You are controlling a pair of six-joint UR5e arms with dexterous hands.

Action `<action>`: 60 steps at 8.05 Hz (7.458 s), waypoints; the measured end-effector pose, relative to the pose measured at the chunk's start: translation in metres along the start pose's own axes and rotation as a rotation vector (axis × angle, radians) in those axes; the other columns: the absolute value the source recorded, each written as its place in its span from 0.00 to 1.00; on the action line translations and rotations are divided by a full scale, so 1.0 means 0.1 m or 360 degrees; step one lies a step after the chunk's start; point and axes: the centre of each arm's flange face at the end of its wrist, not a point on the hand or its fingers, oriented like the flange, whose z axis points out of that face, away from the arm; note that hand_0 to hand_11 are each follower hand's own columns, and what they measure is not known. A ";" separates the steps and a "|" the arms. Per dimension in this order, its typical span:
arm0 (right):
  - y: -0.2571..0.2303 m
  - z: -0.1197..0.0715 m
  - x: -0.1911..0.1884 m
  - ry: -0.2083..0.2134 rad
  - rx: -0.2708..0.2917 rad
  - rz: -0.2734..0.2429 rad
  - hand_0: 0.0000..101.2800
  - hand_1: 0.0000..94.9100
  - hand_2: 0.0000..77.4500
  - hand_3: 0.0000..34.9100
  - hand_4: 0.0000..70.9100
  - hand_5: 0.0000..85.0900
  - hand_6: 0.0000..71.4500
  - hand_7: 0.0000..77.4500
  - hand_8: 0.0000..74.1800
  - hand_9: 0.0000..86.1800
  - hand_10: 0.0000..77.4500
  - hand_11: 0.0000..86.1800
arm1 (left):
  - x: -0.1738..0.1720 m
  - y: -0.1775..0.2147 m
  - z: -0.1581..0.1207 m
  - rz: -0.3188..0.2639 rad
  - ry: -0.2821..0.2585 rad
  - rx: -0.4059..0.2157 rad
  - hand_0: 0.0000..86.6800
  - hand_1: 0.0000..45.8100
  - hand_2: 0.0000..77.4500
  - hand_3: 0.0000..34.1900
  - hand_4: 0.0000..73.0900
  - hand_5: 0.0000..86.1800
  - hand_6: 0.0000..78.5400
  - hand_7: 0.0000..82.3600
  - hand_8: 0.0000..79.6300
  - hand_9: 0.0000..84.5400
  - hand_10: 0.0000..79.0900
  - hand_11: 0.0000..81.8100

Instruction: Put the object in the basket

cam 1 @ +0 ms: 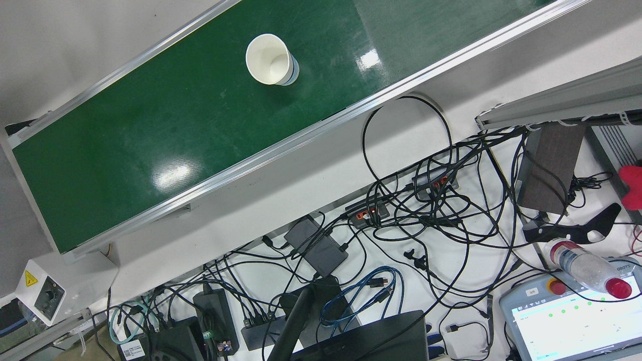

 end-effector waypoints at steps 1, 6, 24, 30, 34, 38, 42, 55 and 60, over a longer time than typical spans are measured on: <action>0.00 0.00 0.00 0.0000 0.0000 0.0000 0.00 0.00 0.01 0.00 0.00 0.00 0.00 0.01 0.00 0.00 0.00 0.00 | 0.00 0.01 0.00 -0.0001 -0.0001 -0.0003 0.65 0.35 0.00 0.22 0.01 0.46 0.02 0.02 0.03 0.01 0.06 0.09; 0.00 0.00 0.00 0.0001 -0.0001 0.0002 0.00 0.00 0.01 0.00 0.00 0.00 0.00 0.01 0.00 0.00 0.00 0.00 | 0.05 0.14 -0.01 -0.0001 0.0000 -0.0036 0.65 0.35 0.01 0.24 0.01 0.48 0.02 0.02 0.03 0.01 0.03 0.09; 0.00 0.00 0.00 0.0001 -0.0001 0.0000 0.00 0.00 0.01 0.00 0.00 0.00 0.00 0.01 0.00 0.00 0.00 0.00 | -0.19 0.13 0.00 0.0058 -0.0029 0.0018 0.64 0.31 0.01 0.21 0.01 0.46 0.02 0.02 0.01 0.01 0.06 0.13; 0.00 0.00 0.00 0.0001 -0.0002 0.0000 0.00 0.00 0.01 0.00 0.00 0.00 0.00 0.01 0.00 0.00 0.00 0.00 | -0.43 0.18 0.04 0.0116 0.0023 0.0006 0.62 0.30 0.01 0.26 0.01 0.46 0.02 0.02 0.03 0.01 0.06 0.11; 0.00 0.00 0.00 0.0000 -0.0001 0.0001 0.00 0.00 0.01 0.00 0.00 0.00 0.00 0.01 0.00 0.00 0.00 0.00 | -0.43 0.14 0.00 0.0146 -0.0031 0.0032 0.62 0.30 0.01 0.23 0.01 0.47 0.02 0.02 0.02 0.01 0.06 0.11; 0.00 0.00 0.00 0.0000 -0.0001 0.0001 0.00 0.00 0.01 0.00 0.00 0.00 0.00 0.01 0.00 0.00 0.00 0.00 | -0.45 0.14 0.00 0.0167 -0.0040 0.0031 0.61 0.30 0.00 0.23 0.01 0.47 0.02 0.02 0.02 0.01 0.06 0.11; 0.00 0.00 0.00 0.0000 -0.0002 0.0000 0.00 0.00 0.01 0.00 0.00 0.00 0.00 0.01 0.00 0.00 0.00 0.00 | -0.46 0.14 -0.01 0.0168 -0.0046 0.0033 0.61 0.30 0.00 0.24 0.01 0.47 0.02 0.02 0.03 0.01 0.06 0.11; 0.00 0.00 0.00 0.0001 -0.0001 0.0000 0.00 0.00 0.01 0.00 0.00 0.00 0.00 0.01 0.00 0.00 0.00 0.00 | -0.78 0.17 0.40 0.0162 -0.0057 -0.0018 0.61 0.30 0.01 0.22 0.01 0.50 0.02 0.02 0.03 0.01 0.06 0.11; 0.00 0.00 0.00 0.0000 -0.0001 0.0001 0.00 0.00 0.01 0.00 0.00 0.00 0.00 0.01 0.00 0.00 0.00 0.00 | -0.80 0.18 0.38 0.0198 -0.0075 -0.0027 0.61 0.30 0.01 0.27 0.01 0.48 0.02 0.02 0.03 0.01 0.06 0.10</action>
